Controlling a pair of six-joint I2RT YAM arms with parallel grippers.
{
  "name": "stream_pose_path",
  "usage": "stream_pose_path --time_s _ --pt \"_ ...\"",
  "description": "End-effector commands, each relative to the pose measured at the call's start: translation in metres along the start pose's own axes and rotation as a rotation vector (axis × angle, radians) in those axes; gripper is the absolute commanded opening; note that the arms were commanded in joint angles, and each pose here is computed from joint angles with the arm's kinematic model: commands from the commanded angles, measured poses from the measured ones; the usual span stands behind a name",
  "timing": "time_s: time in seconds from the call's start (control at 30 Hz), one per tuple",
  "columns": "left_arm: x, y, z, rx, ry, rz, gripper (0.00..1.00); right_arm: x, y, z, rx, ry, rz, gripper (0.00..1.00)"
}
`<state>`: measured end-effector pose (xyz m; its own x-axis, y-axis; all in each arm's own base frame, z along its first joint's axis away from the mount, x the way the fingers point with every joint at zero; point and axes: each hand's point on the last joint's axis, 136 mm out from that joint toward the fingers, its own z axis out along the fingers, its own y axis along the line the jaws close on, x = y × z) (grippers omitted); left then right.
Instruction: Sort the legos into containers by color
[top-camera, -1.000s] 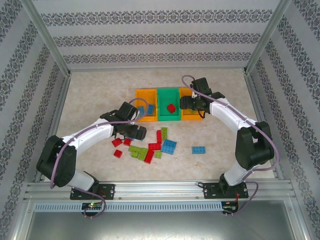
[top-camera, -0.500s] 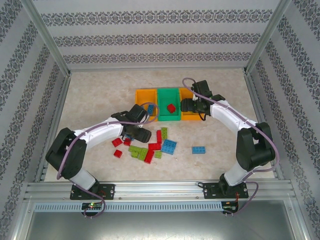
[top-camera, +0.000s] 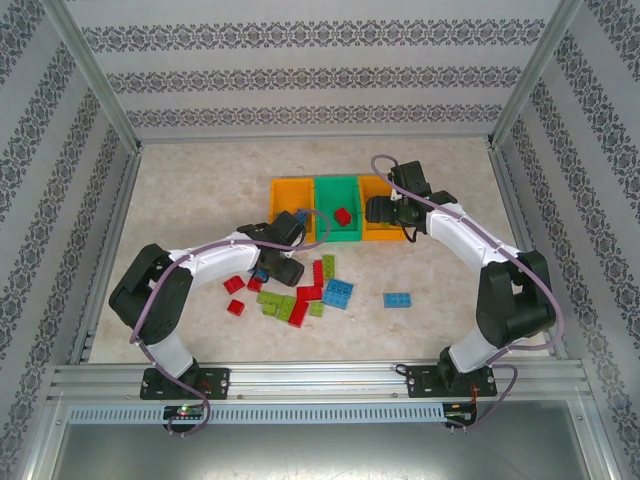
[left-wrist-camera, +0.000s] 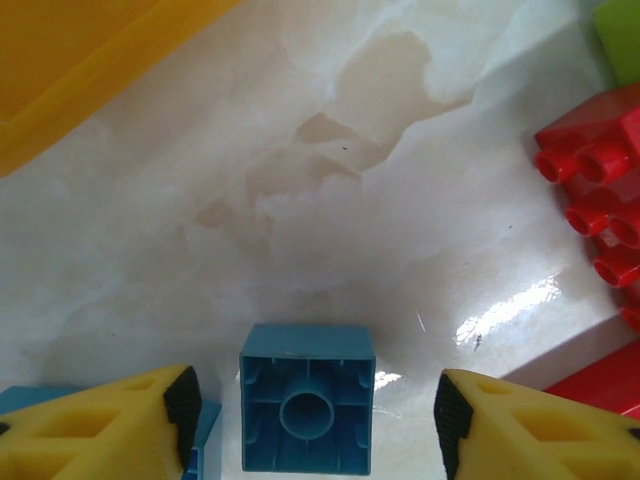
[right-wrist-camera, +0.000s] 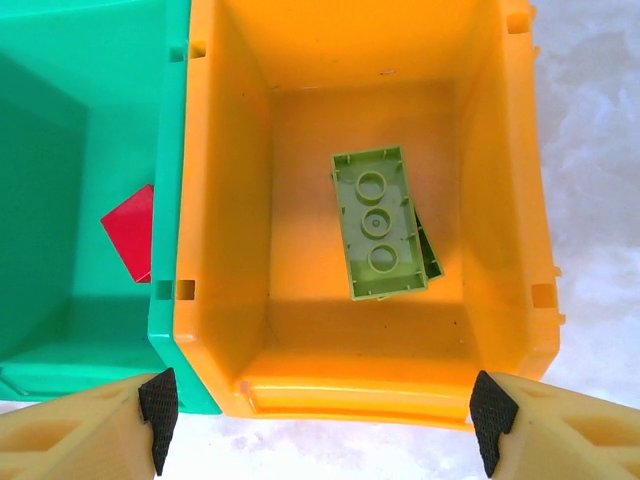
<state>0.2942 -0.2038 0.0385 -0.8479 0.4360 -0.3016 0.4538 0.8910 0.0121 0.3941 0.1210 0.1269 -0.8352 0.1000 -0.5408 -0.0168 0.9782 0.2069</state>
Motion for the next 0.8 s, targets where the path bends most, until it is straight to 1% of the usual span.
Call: stream_pose_path --time_s 0.0,0.07,0.2,0.33,0.5,0.57,0.77 --pt "-0.005 -0.002 0.001 -0.014 0.004 0.038 0.64 -0.001 -0.002 -0.006 -0.006 -0.014 0.018 0.8" --pt "-0.005 -0.002 0.004 -0.018 0.01 0.039 0.63 -0.001 -0.002 -0.007 -0.006 -0.016 0.02 0.8" --pt "-0.002 -0.002 0.008 -0.019 0.028 0.041 0.56 0.0 -0.004 -0.006 -0.003 -0.014 0.021 0.8" --pt "0.001 -0.002 0.013 -0.021 0.043 0.043 0.55 -0.001 -0.003 -0.007 -0.007 -0.016 0.022 0.8" --pt "0.001 -0.002 0.016 -0.022 0.048 0.037 0.43 -0.001 -0.004 -0.009 -0.006 -0.021 0.023 0.81" --pt "0.001 -0.002 0.016 -0.022 0.048 0.035 0.41 -0.001 -0.004 -0.01 -0.008 -0.022 0.025 0.8" --pt "-0.009 -0.001 0.004 -0.028 0.01 0.015 0.27 0.0 -0.004 -0.015 -0.011 -0.034 0.025 0.8"
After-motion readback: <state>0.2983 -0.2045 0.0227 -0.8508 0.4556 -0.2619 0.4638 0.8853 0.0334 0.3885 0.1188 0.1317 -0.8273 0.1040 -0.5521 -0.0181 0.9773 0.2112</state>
